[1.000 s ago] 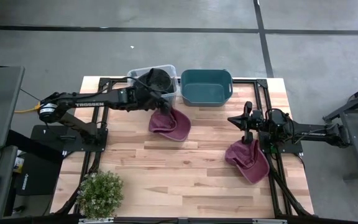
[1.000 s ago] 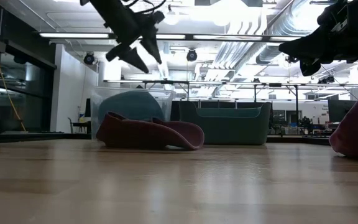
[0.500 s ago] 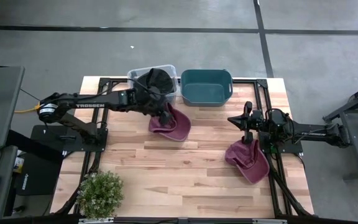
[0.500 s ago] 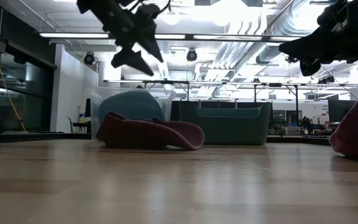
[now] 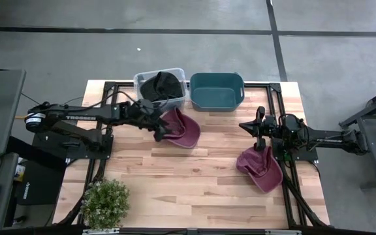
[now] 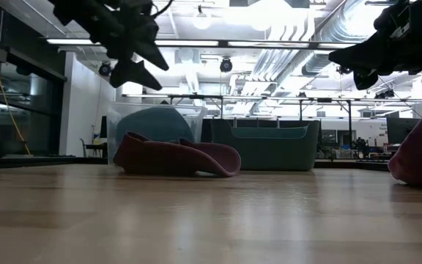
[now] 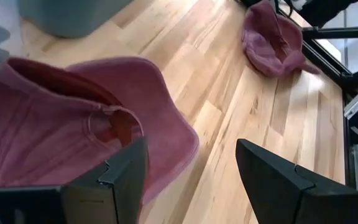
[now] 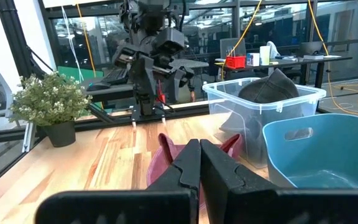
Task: Pick & Place hat
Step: Put the top red cap into the blue bin
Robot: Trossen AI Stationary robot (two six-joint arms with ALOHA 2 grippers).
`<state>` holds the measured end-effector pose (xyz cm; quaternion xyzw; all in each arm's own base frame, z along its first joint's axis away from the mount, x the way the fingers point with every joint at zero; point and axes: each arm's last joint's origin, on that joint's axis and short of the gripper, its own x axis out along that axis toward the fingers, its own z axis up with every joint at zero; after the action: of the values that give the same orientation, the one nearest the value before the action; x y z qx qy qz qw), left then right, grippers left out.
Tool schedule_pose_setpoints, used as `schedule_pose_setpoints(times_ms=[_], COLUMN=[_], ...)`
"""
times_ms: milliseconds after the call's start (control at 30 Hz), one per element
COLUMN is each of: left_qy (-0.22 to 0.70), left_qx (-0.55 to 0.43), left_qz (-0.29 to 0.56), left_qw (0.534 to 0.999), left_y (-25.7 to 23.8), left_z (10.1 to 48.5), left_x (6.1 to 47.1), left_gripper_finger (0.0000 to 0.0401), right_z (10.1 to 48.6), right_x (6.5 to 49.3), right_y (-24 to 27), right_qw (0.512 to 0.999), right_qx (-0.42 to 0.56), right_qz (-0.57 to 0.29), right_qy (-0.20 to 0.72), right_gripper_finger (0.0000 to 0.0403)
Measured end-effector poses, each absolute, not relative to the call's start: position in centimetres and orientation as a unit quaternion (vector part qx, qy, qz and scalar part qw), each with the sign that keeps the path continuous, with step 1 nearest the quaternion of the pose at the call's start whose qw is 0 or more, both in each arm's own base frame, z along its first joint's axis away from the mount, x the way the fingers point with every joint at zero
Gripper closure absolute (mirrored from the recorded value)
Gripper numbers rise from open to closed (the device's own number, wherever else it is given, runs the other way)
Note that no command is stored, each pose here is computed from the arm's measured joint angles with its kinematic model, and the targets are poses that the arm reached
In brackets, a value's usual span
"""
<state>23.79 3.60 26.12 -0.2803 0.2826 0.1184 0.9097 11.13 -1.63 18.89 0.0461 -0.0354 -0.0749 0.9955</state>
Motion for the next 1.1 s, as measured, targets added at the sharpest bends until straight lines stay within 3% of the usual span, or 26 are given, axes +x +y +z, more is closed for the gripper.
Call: schedule_pose_setpoints(times_ms=[500,1100], left_qy=[0.325,0.341], left_qx=[-0.225,-0.066], left_qz=[0.102,0.156], left_qw=[0.913,0.925], left_y=[-0.4,-2.4], left_z=[23.0,18.7], left_x=[21.2,17.4], left_gripper_finger=[0.0172,0.0172], right_z=[18.8,18.9], right_x=[11.1,11.1], right_y=[-1.6,-1.6], right_qw=[0.996,0.996], right_qx=[0.046,0.046], right_qz=[-0.075,-0.075], right_qy=[-0.033,-0.034], right_gripper_finger=[0.0402,0.0402])
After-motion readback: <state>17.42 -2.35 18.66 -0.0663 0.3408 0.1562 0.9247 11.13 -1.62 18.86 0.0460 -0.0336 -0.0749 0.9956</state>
